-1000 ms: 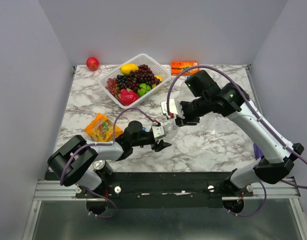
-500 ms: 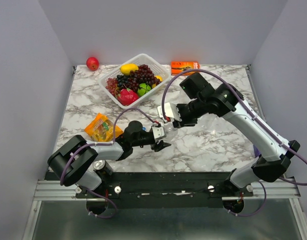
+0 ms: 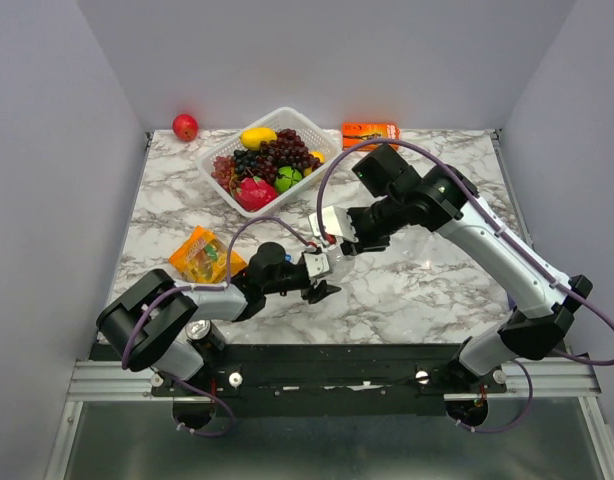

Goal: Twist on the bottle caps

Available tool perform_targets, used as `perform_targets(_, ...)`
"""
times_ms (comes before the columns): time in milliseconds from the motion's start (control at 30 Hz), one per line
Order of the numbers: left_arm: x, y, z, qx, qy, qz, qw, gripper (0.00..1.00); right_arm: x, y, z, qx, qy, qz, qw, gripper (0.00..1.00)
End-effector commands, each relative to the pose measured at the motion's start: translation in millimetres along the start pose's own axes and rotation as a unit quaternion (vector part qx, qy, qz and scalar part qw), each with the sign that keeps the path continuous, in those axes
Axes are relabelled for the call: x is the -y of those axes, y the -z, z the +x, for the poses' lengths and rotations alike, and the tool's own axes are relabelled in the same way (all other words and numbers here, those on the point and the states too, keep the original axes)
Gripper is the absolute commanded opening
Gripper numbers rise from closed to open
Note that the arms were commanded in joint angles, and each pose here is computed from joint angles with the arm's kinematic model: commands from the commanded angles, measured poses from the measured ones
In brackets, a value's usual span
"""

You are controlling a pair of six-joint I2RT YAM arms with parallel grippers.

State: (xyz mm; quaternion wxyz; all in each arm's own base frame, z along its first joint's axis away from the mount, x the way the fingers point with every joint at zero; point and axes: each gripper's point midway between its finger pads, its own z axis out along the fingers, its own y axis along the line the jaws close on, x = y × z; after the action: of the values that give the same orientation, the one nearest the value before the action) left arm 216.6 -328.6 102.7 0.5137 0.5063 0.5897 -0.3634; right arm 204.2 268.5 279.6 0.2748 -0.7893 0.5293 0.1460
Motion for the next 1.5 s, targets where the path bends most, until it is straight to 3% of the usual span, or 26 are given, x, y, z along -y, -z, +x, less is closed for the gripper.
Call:
perform_targets(0,-13,-2,-25,0.046,-0.014,-0.03,0.998,0.0,-36,2,19,-0.046,-0.029,-0.074,0.996,0.34)
perform_targets(633,-14,2,-26,0.051,-0.045,-0.036,0.997,0.0,-30,0,32,-0.06,-0.092,-0.071,0.991,0.34)
perform_targets(967,-19,5,-30,0.061,-0.015,-0.058,0.996,0.0,-44,-7,26,-0.044,-0.134,-0.104,0.985,0.42)
perform_targets(1233,-7,5,-15,0.032,-0.028,-0.026,0.999,0.0,-30,2,19,-0.039,-0.136,-0.069,0.988,0.48)
perform_targets(1467,-4,6,-8,0.021,0.001,-0.025,0.999,0.0,-22,6,17,-0.043,-0.124,-0.058,0.99,0.56)
